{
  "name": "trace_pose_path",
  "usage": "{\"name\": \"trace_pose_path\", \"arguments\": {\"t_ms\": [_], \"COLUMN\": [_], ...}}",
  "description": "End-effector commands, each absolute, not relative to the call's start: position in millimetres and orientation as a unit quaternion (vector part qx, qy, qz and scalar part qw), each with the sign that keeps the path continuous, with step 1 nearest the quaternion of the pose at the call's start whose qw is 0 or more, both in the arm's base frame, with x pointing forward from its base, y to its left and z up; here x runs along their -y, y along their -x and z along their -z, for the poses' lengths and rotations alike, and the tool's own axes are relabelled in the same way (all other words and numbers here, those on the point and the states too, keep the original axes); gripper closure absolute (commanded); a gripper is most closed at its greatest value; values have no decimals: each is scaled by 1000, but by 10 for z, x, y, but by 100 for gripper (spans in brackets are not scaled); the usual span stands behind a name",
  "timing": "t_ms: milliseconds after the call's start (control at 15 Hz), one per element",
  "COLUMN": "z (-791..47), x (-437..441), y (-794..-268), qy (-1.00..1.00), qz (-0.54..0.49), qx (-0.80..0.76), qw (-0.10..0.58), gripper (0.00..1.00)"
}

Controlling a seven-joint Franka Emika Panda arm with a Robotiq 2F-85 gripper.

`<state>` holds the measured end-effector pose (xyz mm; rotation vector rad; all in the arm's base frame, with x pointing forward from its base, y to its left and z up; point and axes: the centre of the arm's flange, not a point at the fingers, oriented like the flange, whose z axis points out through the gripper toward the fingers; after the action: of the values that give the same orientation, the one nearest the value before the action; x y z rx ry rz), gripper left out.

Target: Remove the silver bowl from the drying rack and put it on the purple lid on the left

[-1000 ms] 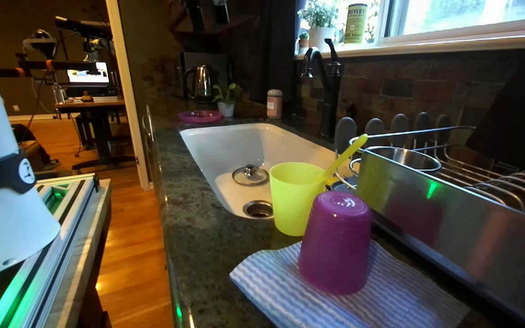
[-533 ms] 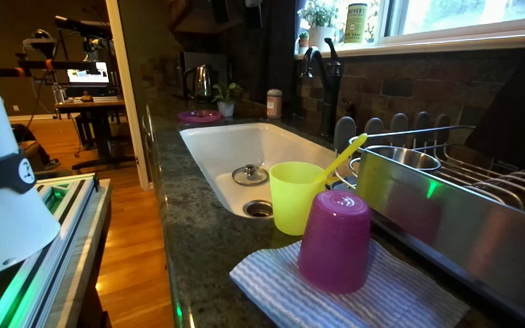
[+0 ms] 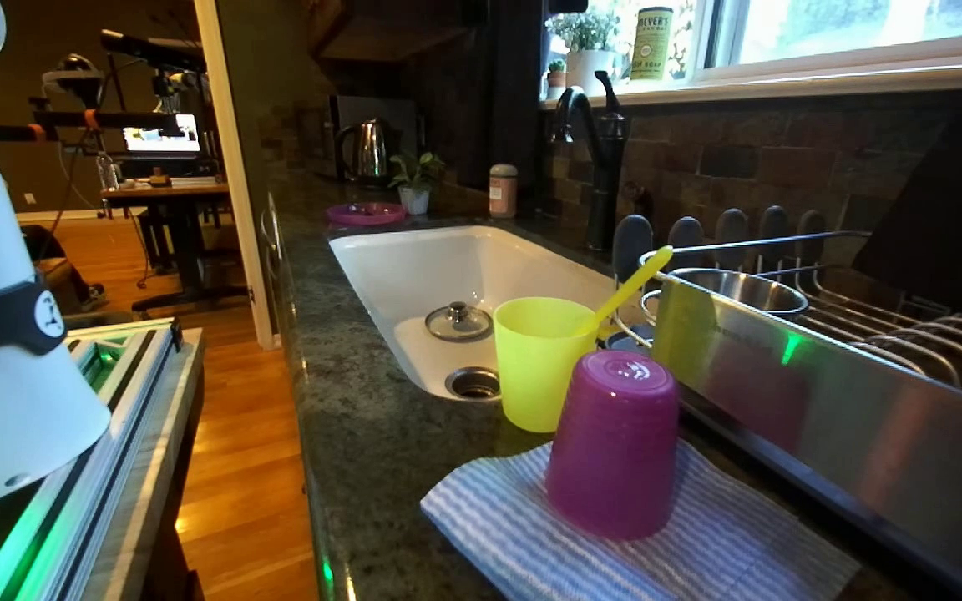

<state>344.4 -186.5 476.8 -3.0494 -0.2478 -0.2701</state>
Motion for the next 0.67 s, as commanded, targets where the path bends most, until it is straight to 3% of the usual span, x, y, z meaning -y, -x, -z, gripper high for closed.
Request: {"name": "trace_pose_path", "arguments": {"t_ms": [0,200,600], "z": [-4764,-4736,-4665], "x": [1856,1901,2955], "y": [-3454,-3491,-3693], "qy": [992,992,967], "qz": [87,89,94], "qx": [81,82,235], "qw": [36,40,42], "gripper": [0,0,0]}}
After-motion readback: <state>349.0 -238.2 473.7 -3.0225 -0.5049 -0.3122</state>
